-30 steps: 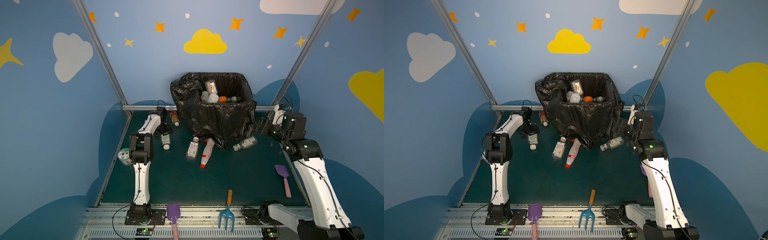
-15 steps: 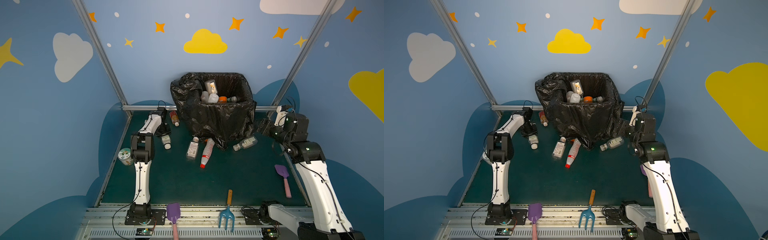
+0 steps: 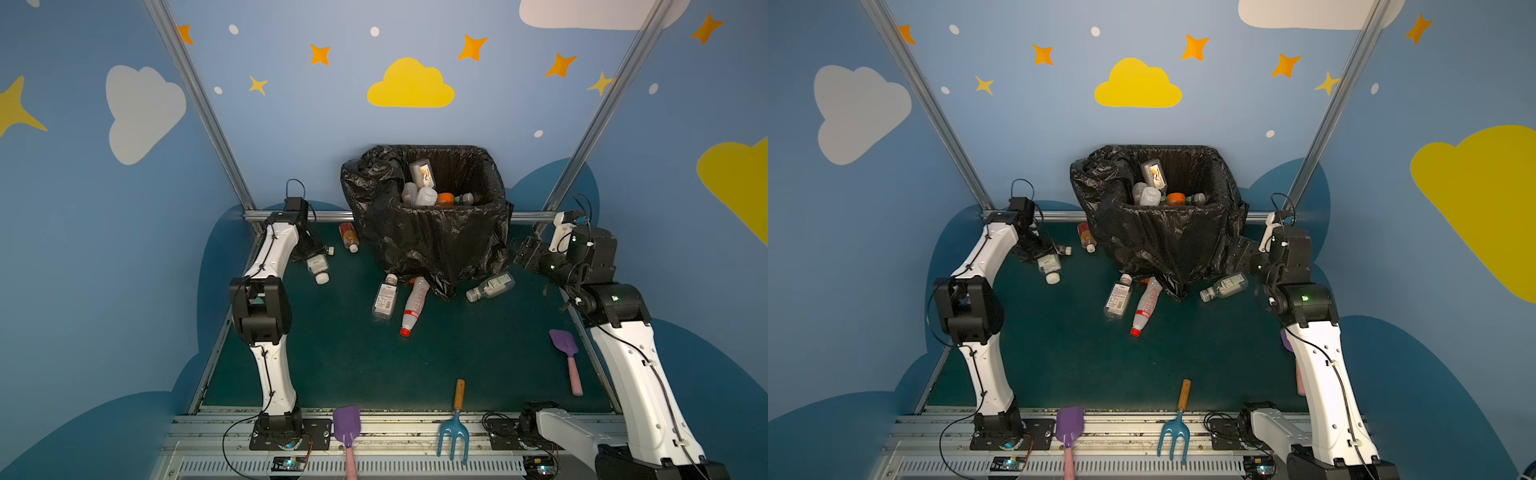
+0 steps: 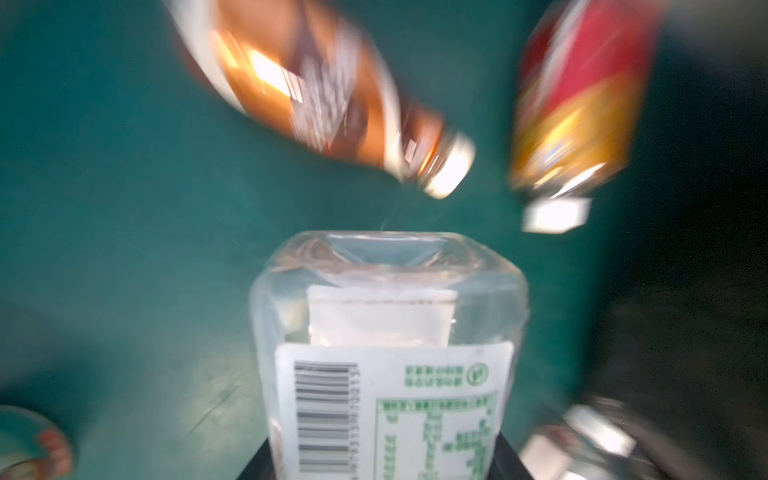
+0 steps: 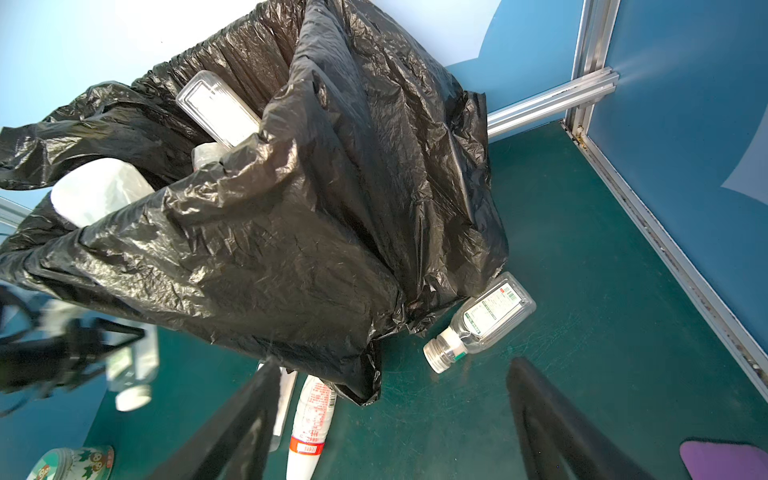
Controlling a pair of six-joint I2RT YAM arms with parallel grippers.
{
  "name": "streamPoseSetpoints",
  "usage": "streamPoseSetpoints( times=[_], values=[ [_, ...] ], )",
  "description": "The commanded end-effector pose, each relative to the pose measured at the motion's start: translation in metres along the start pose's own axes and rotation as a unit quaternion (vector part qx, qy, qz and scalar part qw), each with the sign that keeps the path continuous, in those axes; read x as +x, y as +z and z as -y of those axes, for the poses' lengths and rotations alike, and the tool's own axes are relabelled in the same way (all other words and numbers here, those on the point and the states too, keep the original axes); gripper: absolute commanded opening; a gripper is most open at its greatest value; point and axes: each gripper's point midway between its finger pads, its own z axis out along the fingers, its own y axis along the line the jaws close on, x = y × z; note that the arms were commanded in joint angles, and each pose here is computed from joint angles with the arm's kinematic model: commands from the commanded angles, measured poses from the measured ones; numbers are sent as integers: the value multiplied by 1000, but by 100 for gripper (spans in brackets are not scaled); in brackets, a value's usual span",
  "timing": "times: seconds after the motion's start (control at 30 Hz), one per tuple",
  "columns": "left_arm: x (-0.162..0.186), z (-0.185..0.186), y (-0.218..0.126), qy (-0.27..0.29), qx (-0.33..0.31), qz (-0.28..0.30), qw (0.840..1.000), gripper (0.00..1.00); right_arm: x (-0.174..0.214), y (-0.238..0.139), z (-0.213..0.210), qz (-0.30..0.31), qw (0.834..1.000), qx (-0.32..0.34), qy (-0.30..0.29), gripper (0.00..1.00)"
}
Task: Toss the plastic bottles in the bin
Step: 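Close the left gripper on the clear white-cap green-print bottle, then lift the white-cap bottle with the left gripper over the bin and release it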
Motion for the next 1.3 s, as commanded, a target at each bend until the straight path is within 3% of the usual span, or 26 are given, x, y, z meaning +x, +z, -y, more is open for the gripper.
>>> streamPoseSetpoints(
  times=[0.0,0.17,0.27,0.5,0.63,0.7,0.83,0.93,0.97,1.0,1.03,1.13,1.2,1.27],
  values=[
    [-26,17,-59,-11,58,68,996,48,-5,2,-4,7,1000,-11,10,84],
    [-52,51,-147,-1,159,173,972,48,-3,7,-7,1,1000,-20,16,84],
    [-63,71,-209,9,228,256,939,48,0,8,-9,-2,999,-28,16,84],
    [-43,120,-349,88,371,425,821,48,5,13,-11,-9,999,-38,25,83],
    [-13,157,-400,152,421,476,757,49,5,16,-15,-12,999,-45,28,83],
    [-1,178,-411,180,441,477,738,49,4,18,-16,-14,998,-49,29,84],
    [6,232,-411,220,491,446,716,49,3,22,-22,-18,997,-62,31,84],
    [6,289,-390,236,537,403,702,49,2,25,-24,-21,997,-64,32,83],
    [5,311,-375,240,552,379,703,53,2,26,-24,-22,997,-65,32,83],
    [8,336,-366,251,567,357,699,73,0,26,-25,-23,997,-65,32,83],
    [9,360,-339,257,567,329,710,98,-1,27,-26,-24,997,-66,30,83],
    [-4,386,-308,209,599,326,701,100,-2,28,-26,-29,997,-64,25,84],
    [-11,388,-288,191,590,314,719,100,-5,25,-27,-29,997,-65,24,83],
    [-5,383,-295,211,574,317,725,100,-6,23,-29,-27,997,-68,24,84]
  ],
)
